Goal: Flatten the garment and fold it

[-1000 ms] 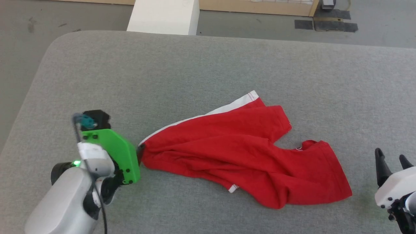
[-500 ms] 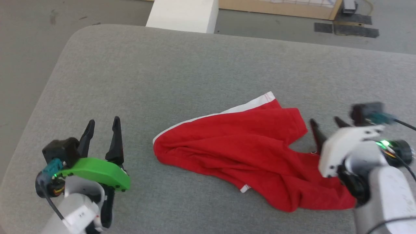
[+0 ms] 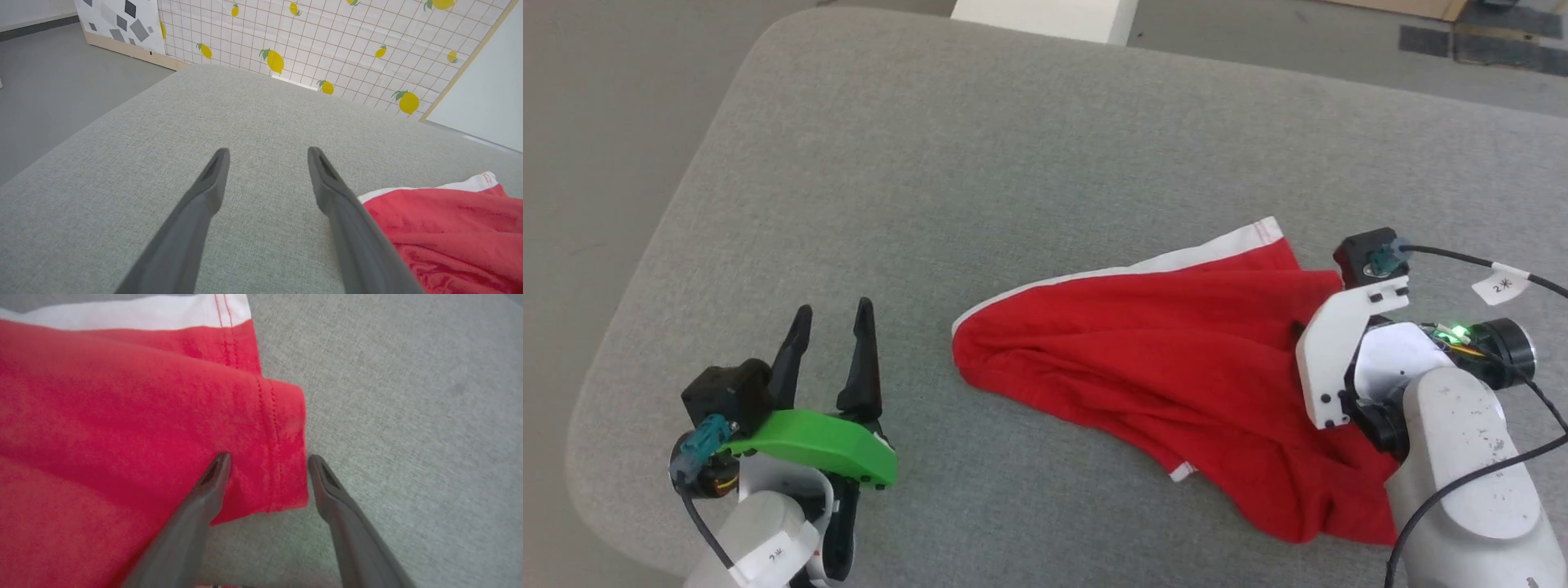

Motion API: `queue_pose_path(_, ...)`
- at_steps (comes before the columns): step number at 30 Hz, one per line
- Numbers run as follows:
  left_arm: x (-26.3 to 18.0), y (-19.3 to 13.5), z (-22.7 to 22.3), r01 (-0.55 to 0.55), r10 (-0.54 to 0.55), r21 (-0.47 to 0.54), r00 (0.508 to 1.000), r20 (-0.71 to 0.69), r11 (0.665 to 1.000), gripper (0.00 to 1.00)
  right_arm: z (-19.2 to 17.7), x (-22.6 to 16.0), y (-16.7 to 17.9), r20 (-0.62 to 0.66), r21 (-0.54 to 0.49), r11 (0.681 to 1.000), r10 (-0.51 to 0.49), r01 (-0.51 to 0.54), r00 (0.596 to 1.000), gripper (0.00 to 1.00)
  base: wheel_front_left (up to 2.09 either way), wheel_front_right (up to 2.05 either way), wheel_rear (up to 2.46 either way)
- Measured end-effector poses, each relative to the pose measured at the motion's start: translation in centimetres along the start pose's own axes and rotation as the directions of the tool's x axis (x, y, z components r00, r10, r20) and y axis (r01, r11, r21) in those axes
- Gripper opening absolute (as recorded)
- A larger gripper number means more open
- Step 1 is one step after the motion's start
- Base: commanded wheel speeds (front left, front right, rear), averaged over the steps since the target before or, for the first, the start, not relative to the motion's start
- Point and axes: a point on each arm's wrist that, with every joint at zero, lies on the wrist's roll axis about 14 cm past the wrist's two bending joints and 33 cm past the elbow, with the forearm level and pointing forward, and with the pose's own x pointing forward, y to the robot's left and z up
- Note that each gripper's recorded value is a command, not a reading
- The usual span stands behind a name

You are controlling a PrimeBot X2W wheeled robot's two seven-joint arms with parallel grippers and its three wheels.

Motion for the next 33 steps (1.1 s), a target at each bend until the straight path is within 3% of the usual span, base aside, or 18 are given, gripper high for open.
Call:
queue_pose_path(2,-0.1,0.4,-0.2,-0.011,0.011,0.002,1.0,-0.006,1.0,1.0,-0.1,0.4,0.2,-0.023,-0.007,1.0,0.009,-0.009,1.0,1.0,0.0,0.0,0.0)
queue_pose_path(3,-0.1,0.5,-0.3,-0.014,0.014,0.004,1.0,-0.007,1.0,1.0,0.0,0.4,0.3,-0.026,-0.004,1.0,0.014,-0.014,1.0,0.23,0.0,0.0,0.0)
queue_pose_path(4,-0.1,0.5,-0.4,-0.016,0.016,0.004,1.0,-0.008,1.0,1.0,0.1,0.5,0.3,-0.025,0.001,1.0,0.019,-0.018,1.0,0.0,0.0,0.0,0.0)
queue_pose_path(8,-0.1,0.2,-0.6,-0.006,0.005,-0.006,1.0,-0.013,1.0,1.0,0.8,-0.2,-0.6,0.011,0.046,0.999,0.014,-0.014,1.0,0.0,0.0,0.0,0.0)
queue_pose_path(13,-0.1,-0.5,-0.5,0.016,-0.016,-0.014,1.0,-0.008,1.0,1.0,0.5,-2.4,-4.4,0.079,0.148,0.988,-0.067,0.054,0.995,0.0,0.0,0.0,0.0)
queue_pose_path(19,0.0,-1.6,-0.7,0.052,-0.052,-0.027,0.998,-0.019,0.998,1.0,-4.3,-6.1,-7.6,0.046,0.239,0.958,-0.173,0.157,0.984,0.0,0.0,0.0,0.0)
queue_pose_path(27,0.3,-3.0,-0.8,0.092,-0.094,-0.052,0.995,-0.043,0.994,1.0,-9.7,-8.8,-6.9,-0.046,0.346,0.924,-0.155,0.161,0.987,0.0,0.0,0.0,0.0)
queue_pose_path(28,0.3,-3.2,-0.9,0.096,-0.099,-0.056,0.994,-0.05,0.994,1.0,-9.5,-9.0,-7.1,-0.026,0.358,0.92,-0.161,0.159,0.987,0.91,0.0,0.0,0.0)
queue_pose_path(29,0.2,-3.4,-1.0,0.101,-0.104,-0.06,0.993,-0.056,0.993,1.0,-9.2,-9.3,-7.3,0.002,0.38,0.912,-0.166,0.153,0.986,1.0,0.0,0.0,0.0)
queue_pose_path(33,0.4,-4.4,-1.1,0.126,-0.132,-0.078,0.988,-0.078,0.989,1.0,-8.5,-10.5,-9.1,0.094,0.46,0.875,-0.218,0.152,0.971,1.0,0.0,0.0,0.0)
